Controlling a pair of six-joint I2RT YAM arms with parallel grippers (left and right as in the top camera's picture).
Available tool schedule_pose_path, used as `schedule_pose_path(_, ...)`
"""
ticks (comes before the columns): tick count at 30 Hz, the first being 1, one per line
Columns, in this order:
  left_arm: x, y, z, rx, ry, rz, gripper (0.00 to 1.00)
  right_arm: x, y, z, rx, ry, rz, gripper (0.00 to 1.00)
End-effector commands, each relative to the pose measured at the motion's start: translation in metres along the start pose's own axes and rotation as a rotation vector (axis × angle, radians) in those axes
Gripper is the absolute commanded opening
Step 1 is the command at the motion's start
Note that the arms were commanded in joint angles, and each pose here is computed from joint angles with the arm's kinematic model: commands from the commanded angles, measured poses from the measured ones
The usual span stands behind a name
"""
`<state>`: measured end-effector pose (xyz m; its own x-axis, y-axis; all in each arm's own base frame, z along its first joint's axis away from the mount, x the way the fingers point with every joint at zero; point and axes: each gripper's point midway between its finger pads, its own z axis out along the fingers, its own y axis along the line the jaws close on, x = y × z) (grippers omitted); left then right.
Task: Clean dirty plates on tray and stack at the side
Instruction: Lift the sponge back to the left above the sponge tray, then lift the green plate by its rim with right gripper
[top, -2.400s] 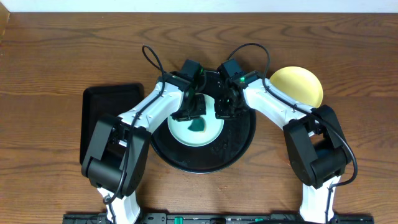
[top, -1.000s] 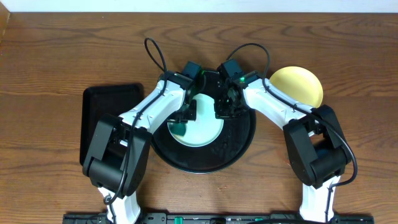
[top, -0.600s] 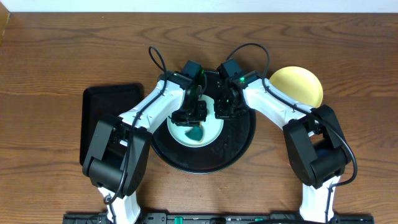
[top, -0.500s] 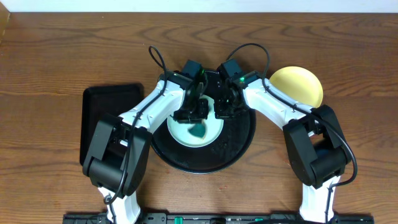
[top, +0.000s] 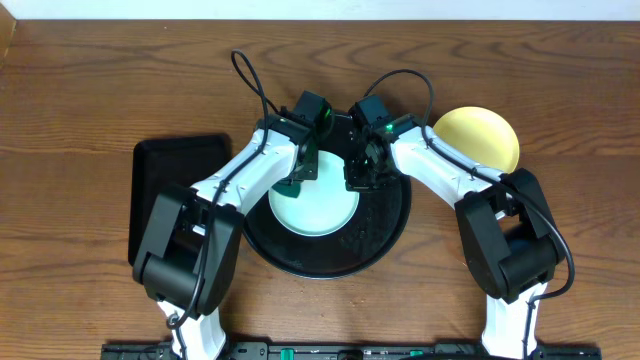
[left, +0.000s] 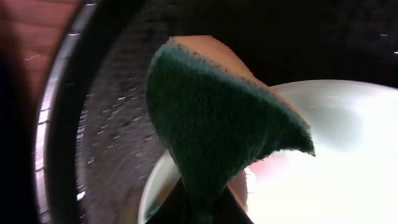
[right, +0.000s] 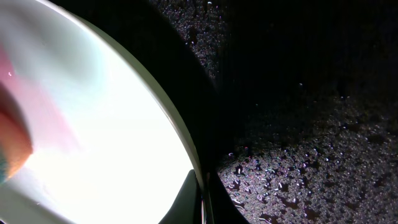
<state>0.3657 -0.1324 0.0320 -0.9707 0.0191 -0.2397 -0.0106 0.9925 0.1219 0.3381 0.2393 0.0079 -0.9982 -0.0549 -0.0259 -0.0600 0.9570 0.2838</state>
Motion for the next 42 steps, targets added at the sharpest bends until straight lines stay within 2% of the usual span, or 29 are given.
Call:
schedule_pose_path(1,-0.02,0.037,-0.037,-0.098,-0.078,-0.096,0.08,0.006,-0.005,0.009,0.032,0.02,0.015,0.01)
schedule_pose_path(4,-0.015,0.05,-0.057,-0.091,-0.05,-0.13,0.07,0.006,-0.005,0.009,0.032,0.02,0.015,0.01)
schedule_pose_path(11,0.006,0.06,-0.079,0.06,0.061,-0.211,0.07,0.004,-0.004,0.01,0.028,0.014,0.013,0.01)
schedule_pose_path(27,0.013,0.062,-0.074,0.059,0.091,-0.217,0.08,-0.006,0.001,0.012,0.008,-0.025,0.003,0.11)
schedule_pose_path(28,0.013,0.062,-0.074,0.059,0.091,-0.217,0.07,-0.006,0.0,0.013,0.009,-0.023,0.004,0.1)
schedule_pose_path(29,0.012,0.062,-0.074,0.06,0.088,-0.218,0.08,-0.005,0.0,0.014,0.011,-0.018,0.005,0.01)
schedule_pose_path(32,0.011,0.062,-0.074,0.061,0.085,-0.218,0.08,-0.005,0.004,0.012,-0.009,-0.018,0.002,0.01)
schedule_pose_path(37,0.011,0.062,-0.074,0.062,0.085,-0.218,0.08,-0.013,0.006,-0.014,0.004,-0.082,-0.069,0.01)
schedule_pose_path(42,0.011,0.062,-0.074,0.062,0.085,-0.218,0.08,-0.034,-0.006,-0.078,0.164,-0.293,-0.14,0.01)
